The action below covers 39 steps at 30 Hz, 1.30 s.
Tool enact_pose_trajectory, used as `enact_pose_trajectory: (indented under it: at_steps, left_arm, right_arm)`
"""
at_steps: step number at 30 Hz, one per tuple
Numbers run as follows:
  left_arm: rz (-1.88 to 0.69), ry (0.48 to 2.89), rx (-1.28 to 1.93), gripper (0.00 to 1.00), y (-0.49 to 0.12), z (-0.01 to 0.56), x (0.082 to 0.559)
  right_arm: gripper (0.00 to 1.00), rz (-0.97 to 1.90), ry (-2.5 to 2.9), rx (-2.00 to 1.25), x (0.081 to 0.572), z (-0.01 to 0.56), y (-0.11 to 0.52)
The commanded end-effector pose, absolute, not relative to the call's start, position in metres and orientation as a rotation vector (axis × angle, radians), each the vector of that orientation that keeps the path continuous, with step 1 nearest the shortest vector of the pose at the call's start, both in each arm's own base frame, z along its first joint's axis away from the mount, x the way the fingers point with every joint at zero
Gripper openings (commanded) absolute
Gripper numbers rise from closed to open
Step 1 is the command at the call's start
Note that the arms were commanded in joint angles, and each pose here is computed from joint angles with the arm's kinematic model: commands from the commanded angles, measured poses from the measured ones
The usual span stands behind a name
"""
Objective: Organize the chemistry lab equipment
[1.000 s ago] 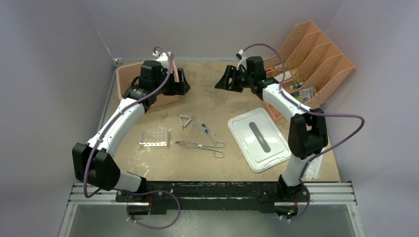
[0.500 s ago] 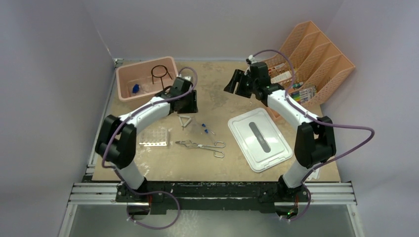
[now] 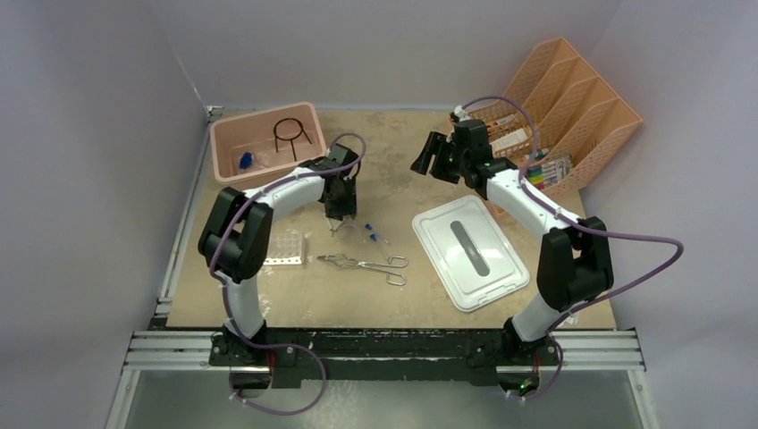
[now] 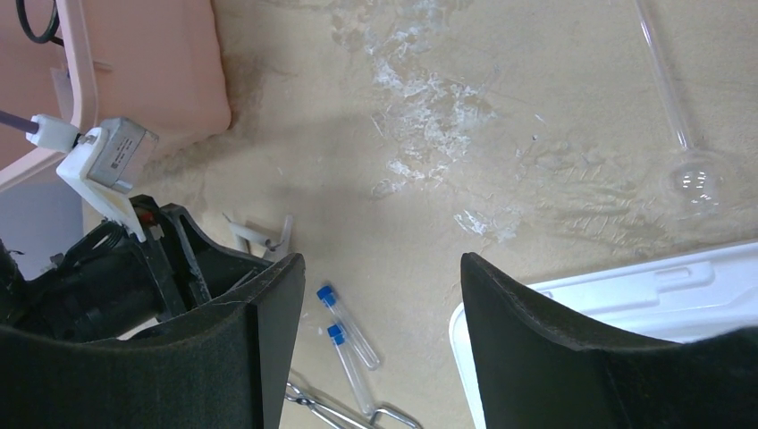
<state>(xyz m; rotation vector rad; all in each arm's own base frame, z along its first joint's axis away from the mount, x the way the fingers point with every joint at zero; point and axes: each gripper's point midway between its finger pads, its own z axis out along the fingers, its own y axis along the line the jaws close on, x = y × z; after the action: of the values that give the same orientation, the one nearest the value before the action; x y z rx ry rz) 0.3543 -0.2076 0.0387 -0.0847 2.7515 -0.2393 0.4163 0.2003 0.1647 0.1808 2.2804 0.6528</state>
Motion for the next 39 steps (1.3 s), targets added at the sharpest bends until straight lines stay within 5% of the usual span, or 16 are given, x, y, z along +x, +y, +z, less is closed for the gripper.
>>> enact_pose_trajectory:
  at_steps: [1,8,28,33,39]
  left_arm:
    - [-0.272,2.765,-0.096,0.35,-0.218,0.046,0.356]
    - [-0.246,2.708,-0.041,0.44,-0.224,0.073,0.362]
    - [-0.187,2.835,-0.09,0.33,-0.233,0.032,0.352]
    - [-0.13,2.838,-0.1,0.28,-0.231,0.024,0.358]
    - [-0.121,2.827,-0.094,0.1,-0.232,0.025,0.364]
  right_arm:
    - [0.66,0.652,2.193,0.157,0.419,0.192,0.198]
    - [0.66,0.664,2.2,0.138,0.418,0.19,0.201]
    - [0.66,0.646,2.214,0.094,0.403,0.189,0.195]
    - [0.66,0.641,2.204,0.087,0.403,0.192,0.194]
    - [0.66,0.623,2.192,0.079,0.403,0.195,0.192]
